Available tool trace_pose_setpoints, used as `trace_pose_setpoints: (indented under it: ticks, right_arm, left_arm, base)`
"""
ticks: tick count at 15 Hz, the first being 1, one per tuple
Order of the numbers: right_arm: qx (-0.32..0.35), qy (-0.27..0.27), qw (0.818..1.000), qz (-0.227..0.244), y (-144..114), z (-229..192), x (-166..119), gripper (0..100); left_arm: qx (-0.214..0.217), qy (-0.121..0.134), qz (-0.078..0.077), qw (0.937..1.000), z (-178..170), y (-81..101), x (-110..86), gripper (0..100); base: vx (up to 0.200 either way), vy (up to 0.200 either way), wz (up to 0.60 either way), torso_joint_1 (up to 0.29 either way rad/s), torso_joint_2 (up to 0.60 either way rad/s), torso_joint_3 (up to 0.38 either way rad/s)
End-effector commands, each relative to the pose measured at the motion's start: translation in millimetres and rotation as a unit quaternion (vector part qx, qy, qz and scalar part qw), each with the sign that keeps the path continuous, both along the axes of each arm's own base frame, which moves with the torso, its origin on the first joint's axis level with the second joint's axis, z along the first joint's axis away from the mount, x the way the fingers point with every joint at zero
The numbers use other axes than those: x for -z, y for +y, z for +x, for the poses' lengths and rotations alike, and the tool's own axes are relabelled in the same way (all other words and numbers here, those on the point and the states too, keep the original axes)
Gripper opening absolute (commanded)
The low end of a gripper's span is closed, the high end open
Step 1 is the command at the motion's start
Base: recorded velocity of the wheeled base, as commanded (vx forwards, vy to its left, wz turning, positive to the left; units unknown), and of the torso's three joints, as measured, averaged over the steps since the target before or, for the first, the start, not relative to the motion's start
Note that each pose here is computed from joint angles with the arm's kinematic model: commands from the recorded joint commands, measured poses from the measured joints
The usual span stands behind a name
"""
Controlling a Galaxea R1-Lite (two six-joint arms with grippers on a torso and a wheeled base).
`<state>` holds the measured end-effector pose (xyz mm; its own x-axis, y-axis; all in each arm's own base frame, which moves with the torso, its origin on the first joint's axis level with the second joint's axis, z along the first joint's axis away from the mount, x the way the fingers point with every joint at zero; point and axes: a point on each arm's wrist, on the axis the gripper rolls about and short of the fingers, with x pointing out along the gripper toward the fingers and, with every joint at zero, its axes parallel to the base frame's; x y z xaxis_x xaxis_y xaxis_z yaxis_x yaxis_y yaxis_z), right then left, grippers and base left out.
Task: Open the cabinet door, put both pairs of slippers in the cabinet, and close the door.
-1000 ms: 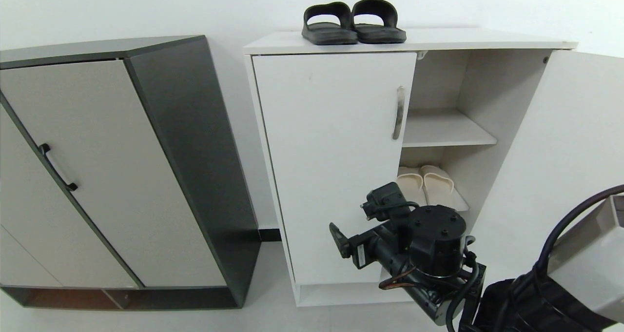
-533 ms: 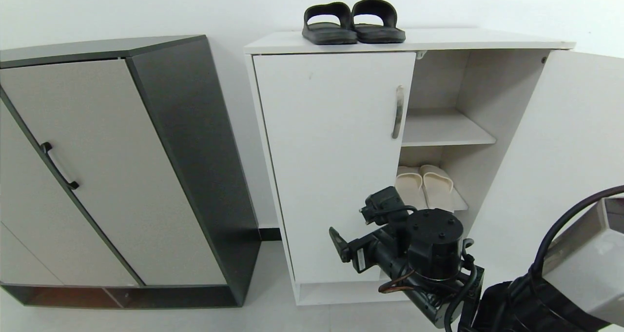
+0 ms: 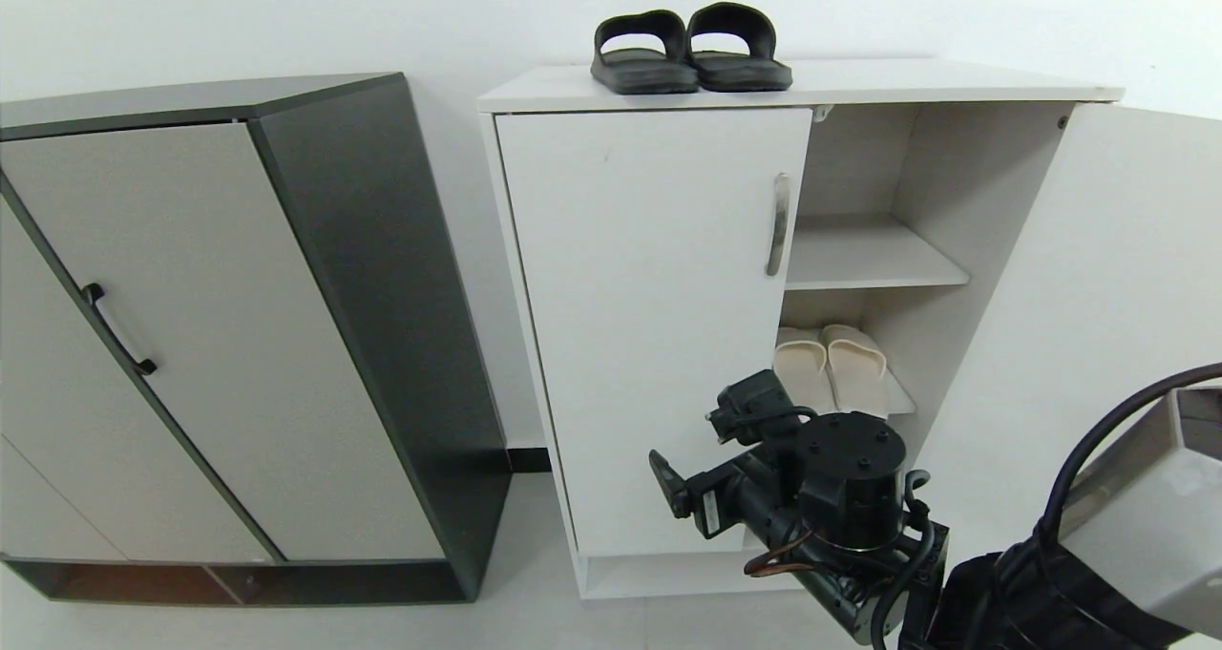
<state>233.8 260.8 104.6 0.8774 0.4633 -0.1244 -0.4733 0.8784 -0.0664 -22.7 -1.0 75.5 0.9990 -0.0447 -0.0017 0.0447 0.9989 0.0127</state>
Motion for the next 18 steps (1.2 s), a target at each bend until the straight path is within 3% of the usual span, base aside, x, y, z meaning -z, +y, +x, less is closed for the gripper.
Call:
trace_pose_setpoints:
  ticks: [1,7,18]
  right_arm:
    - [0.000,0.002,1.000,-0.003,-0.2,-0.3,1.9,100]
    - [0.000,0.001,1.000,-0.003,-0.2,-0.3,1.6,100]
    - [-0.002,0.000,1.000,-0.010,-0.6,-1.3,3.0,100]
  left_arm:
    - [0.000,0.000,0.001,1.0000,0.0,0.0,0.0,0]
    - [-0.001,0.000,0.001,1.0000,0.0,0.0,0.0,0]
    - [0.000,0.000,0.001,1.0000,0.0,0.0,0.0,0]
  base:
    - [0.000,0.000,0.00,0.002,-0.27,-0.290]
    - [0.000,0.000,0.00,0.053,-0.40,-0.353]
    - [0.000,0.000,0.00,0.154,-0.47,-0.325]
